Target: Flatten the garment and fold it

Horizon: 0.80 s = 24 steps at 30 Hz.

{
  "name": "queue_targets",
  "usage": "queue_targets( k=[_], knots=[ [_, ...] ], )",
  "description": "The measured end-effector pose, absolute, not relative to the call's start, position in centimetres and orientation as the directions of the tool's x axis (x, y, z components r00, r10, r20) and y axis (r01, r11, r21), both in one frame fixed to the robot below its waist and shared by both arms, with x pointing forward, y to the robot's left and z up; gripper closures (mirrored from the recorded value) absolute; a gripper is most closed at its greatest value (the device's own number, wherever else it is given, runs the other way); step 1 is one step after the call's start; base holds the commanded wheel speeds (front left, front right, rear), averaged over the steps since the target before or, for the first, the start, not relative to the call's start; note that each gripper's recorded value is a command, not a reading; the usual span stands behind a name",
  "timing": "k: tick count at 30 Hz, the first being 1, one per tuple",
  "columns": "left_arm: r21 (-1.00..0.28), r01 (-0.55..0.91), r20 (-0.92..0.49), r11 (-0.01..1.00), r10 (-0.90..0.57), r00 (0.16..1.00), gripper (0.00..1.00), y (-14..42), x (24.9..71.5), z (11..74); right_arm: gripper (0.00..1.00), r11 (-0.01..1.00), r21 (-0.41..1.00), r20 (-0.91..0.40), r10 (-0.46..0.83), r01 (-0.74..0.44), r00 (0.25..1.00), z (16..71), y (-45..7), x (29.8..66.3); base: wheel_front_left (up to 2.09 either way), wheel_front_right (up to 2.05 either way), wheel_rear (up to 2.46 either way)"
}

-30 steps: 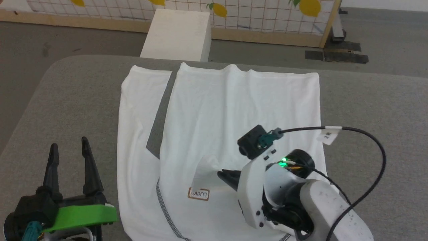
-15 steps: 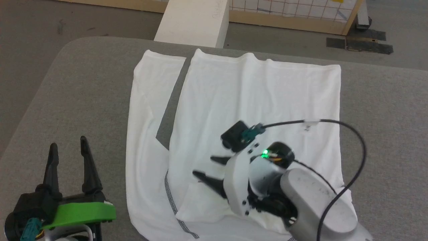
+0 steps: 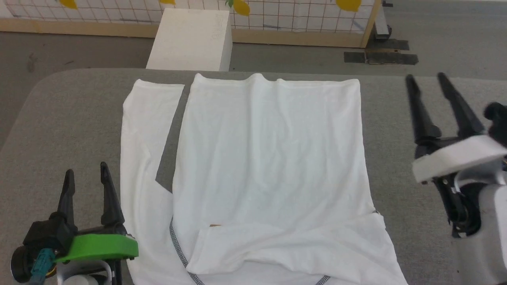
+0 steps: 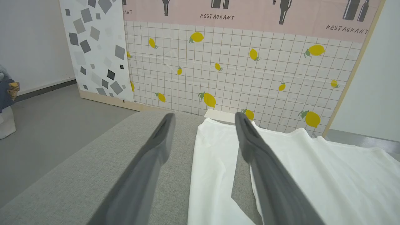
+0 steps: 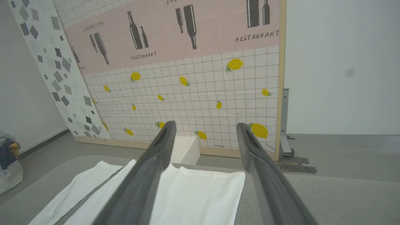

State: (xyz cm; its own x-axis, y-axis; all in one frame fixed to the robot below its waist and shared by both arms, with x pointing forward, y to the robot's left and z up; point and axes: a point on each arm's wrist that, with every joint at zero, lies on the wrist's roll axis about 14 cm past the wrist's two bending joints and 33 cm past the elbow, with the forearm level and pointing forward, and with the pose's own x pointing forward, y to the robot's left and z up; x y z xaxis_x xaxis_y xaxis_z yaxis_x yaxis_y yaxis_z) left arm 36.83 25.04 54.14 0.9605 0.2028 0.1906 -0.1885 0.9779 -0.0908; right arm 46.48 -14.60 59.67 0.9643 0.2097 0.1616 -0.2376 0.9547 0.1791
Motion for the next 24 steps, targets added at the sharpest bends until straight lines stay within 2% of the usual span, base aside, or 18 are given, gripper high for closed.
queue_targets(
  k=[2,5,11,16,24],
  knots=[
    [-0.088,-0.173,0.186,0.981,0.187,0.964,0.0,24.6,37.3,54.0,0.0,0.979,0.144,0.213,0.114,-0.147,0.97,59.8,-17.5,45.4,0.0,0.0,0.0],
    [-0.089,-0.149,0.171,0.985,0.162,0.972,0.0,24.0,38.2,53.5,0.0,0.992,0.12,0.22,0.012,-0.04,0.976,58.2,-20.6,43.4,0.0,0.0,0.0],
    [-0.141,-0.098,0.114,0.985,0.115,0.987,0.0,23.4,41.1,52.8,0.0,0.988,0.143,0.173,-0.087,0.062,0.981,55.2,-23.2,41.4,0.0,0.0,0.0],
    [-0.1,-0.037,0.012,0.994,0.039,0.999,0.0,24.0,46.5,53.0,0.0,0.983,0.161,0.158,-0.109,0.083,0.981,54.3,-23.7,42.0,0.0,0.0,0.0],
    [-0.014,-0.026,-0.132,1.0,0.024,0.991,0.0,27.2,56.0,56.0,0.0,0.981,0.176,0.137,-0.111,0.086,0.984,52.9,-23.8,44.9,0.0,0.0,0.0]
  ],
)
